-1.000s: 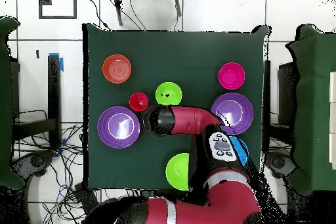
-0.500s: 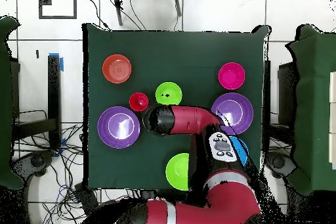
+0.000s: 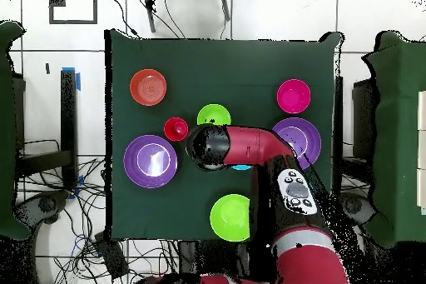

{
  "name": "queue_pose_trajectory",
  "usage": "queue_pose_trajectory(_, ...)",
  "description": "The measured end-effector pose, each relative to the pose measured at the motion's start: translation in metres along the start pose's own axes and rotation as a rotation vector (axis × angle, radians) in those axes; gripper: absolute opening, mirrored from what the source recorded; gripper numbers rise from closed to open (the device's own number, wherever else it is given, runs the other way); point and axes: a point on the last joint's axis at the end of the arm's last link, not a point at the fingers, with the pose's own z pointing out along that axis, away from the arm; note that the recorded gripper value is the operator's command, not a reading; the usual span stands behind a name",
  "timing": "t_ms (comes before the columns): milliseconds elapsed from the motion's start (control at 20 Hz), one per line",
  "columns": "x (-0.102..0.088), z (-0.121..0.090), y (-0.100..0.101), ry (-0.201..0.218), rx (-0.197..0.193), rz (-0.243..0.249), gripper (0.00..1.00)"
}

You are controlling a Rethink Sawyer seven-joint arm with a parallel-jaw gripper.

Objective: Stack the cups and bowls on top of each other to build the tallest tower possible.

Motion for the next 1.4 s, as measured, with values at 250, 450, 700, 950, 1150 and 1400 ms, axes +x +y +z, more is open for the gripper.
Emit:
queue_pose_trajectory(250,-0.008,-0.02,-0.006,0.031,-0.012,0.007,0.0)
queue_pose_trajectory(450,-0.023,-0.038,-0.013,0.031,-0.019,0.013,0.0)
queue_pose_trajectory(700,-0.048,-0.05,-0.019,0.004,-0.021,0.015,0.0)
queue_pose_trajectory(950,-0.081,-0.056,-0.018,-0.012,-0.021,0.008,0.0)
queue_pose_trajectory(1150,-0.107,-0.059,-0.017,-0.027,-0.02,0.003,0.0)
queue_pose_trajectory(1400,-0.137,-0.057,-0.021,-0.058,-0.016,0.0,0.0)
